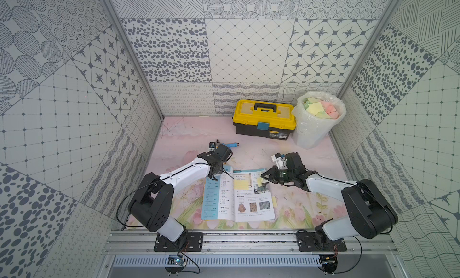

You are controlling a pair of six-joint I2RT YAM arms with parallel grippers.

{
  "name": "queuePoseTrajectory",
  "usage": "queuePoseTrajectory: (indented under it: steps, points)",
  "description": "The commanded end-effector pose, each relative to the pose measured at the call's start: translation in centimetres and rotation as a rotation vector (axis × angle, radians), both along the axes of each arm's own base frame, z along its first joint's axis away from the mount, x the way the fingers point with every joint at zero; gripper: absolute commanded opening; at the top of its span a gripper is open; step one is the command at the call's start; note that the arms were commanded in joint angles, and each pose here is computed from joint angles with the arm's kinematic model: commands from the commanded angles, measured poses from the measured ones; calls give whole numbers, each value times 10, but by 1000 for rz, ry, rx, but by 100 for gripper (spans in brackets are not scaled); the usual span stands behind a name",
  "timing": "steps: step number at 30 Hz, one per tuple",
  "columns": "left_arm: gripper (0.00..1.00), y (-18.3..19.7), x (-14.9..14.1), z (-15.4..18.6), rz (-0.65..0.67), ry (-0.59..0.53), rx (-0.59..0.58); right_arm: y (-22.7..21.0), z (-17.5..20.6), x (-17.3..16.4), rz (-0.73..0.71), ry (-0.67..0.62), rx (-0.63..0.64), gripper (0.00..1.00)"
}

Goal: Peel off the used sticky note
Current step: Open the book at the center of the board.

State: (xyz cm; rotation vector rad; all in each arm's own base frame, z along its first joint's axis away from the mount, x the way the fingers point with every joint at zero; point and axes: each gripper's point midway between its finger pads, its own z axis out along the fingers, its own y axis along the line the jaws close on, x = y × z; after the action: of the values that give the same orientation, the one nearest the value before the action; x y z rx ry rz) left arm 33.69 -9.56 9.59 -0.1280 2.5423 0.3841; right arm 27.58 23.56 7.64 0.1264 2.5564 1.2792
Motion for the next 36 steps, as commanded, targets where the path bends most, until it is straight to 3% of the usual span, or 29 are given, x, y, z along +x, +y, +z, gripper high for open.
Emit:
queuePoseTrajectory:
  steps: [1,7,16,20,26,36]
  points:
    - [40,38,-6,22,112,-42,165,3,6,5,9,-37,3,0]
    - [62,24,-13,42,92,-99,1,3,5,5,7,-34,0,0]
    - [62,-74,-14,67,-249,-130,-486,0,1,4,-4,-23,-15,0]
    - [57,-134,-27,66,-448,-83,-693,-2,-1,4,-20,-15,-25,0]
    - [46,-202,-52,44,-623,46,-919,-8,-8,3,-57,16,-46,0]
    - [26,-253,-73,-4,-663,235,-986,-11,-16,3,-134,86,-12,0]
